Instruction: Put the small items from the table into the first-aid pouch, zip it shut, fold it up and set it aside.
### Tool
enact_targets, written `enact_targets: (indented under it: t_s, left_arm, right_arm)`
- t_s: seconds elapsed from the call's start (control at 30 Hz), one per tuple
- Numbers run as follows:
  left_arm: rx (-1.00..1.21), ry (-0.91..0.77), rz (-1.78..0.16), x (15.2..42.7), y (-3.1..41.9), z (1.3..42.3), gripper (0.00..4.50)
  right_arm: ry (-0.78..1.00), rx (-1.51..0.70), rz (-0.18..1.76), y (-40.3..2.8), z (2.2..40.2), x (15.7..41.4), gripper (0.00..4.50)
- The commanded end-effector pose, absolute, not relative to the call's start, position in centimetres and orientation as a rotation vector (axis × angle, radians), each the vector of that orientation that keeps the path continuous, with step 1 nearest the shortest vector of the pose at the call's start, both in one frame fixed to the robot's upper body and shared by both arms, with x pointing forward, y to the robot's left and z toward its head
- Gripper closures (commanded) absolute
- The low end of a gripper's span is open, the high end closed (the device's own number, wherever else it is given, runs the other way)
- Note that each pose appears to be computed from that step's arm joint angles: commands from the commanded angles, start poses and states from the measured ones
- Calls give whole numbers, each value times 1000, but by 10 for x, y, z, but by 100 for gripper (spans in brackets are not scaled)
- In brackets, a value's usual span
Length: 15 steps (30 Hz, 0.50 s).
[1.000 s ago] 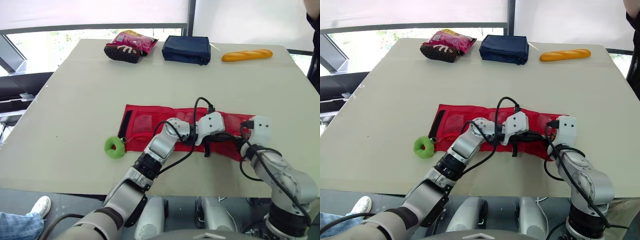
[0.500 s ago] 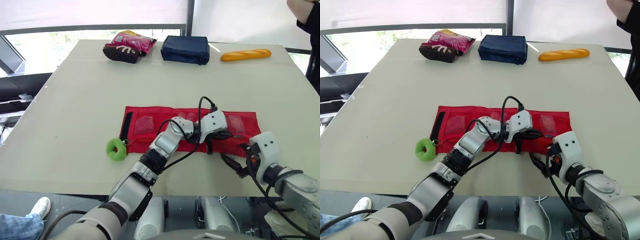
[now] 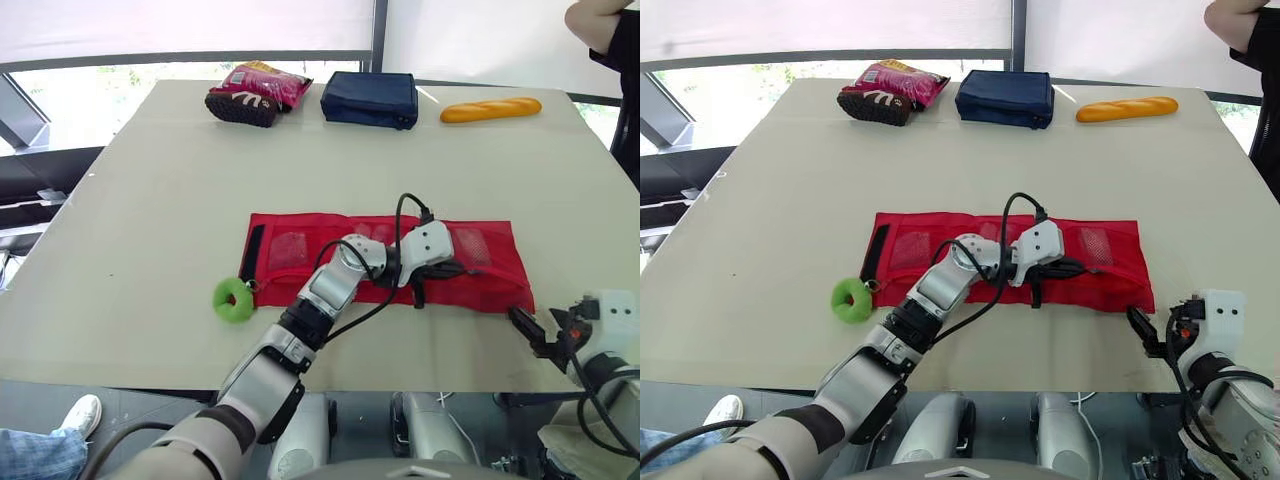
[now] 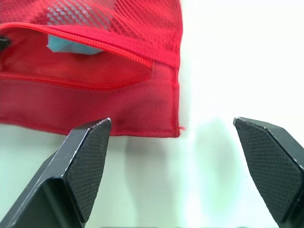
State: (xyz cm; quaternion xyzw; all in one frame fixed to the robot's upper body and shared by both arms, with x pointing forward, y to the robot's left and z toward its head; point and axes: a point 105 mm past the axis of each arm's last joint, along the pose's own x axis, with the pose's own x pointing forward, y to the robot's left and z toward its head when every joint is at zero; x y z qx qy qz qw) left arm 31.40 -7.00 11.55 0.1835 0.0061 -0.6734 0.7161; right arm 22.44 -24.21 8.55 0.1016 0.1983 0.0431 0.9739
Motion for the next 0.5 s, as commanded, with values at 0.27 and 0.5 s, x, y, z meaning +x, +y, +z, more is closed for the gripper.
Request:
enact_targets:
  t_s: [0.27, 0.5]
  left_arm:
    - [318, -106, -1511, 316, -38, 173, 103]
    - [363, -87, -1679, 303, 28, 202, 0]
  right_arm:
    - [367, 262, 158, -230, 91, 231, 202]
    - [356, 292, 143, -234, 91, 233, 444]
